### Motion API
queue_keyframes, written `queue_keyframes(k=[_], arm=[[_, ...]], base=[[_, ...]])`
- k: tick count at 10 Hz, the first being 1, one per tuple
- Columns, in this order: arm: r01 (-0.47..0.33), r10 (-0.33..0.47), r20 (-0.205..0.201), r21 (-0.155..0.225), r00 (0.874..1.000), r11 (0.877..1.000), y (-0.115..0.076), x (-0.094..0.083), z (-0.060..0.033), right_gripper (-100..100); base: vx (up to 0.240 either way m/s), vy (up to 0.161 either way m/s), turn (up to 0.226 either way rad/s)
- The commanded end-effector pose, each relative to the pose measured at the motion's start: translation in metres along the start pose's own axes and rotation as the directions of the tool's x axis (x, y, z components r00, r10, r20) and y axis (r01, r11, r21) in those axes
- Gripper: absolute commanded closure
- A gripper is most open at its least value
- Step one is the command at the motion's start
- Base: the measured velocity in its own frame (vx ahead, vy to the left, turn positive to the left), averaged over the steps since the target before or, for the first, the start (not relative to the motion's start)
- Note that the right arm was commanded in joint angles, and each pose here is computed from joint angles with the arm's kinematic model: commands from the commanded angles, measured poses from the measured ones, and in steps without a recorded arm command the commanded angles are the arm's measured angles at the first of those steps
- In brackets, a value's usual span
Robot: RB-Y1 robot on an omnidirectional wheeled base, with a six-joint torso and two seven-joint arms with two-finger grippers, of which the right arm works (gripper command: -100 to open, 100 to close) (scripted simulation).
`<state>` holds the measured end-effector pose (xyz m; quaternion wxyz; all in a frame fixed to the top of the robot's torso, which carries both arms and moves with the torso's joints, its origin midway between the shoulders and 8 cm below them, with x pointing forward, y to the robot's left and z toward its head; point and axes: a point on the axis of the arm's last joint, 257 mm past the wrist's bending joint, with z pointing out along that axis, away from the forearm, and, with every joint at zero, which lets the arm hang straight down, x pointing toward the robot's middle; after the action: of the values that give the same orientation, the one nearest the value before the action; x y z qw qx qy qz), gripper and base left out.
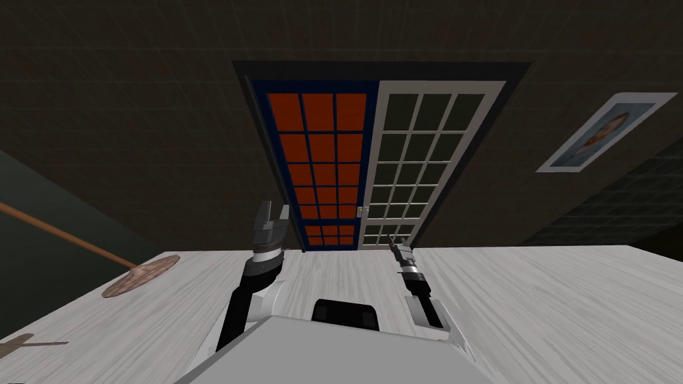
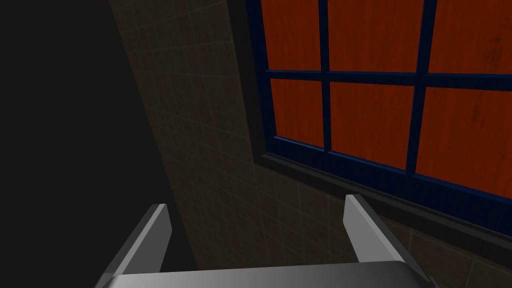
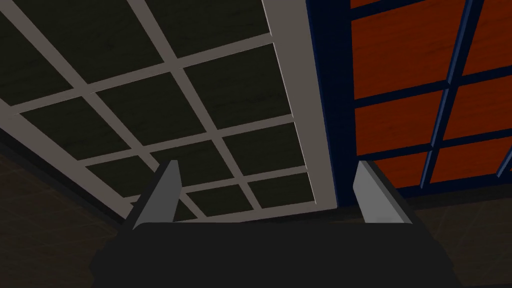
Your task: Pull the door open
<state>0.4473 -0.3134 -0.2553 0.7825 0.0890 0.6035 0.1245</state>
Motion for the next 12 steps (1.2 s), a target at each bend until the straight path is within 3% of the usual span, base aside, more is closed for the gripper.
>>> queue_keyframes(k=[1,6,12], arm=[[0.034,-0.034,-0.02,0.007,0.999,0.999,-0.004,0.011,-0.0027,-100],[0.12,-0.117,-0.081,0.021,0.99,0.993,-0.014,0.044,-0.0107,-100],[0.2,-0.194,-0.148,0.022,0.97,0.98,-0.018,0.079,-0.021,-100]], base=[[0.097,0.001,0.028],[0.098,-0.008,0.026],[0.101,-0.011,0.024]])
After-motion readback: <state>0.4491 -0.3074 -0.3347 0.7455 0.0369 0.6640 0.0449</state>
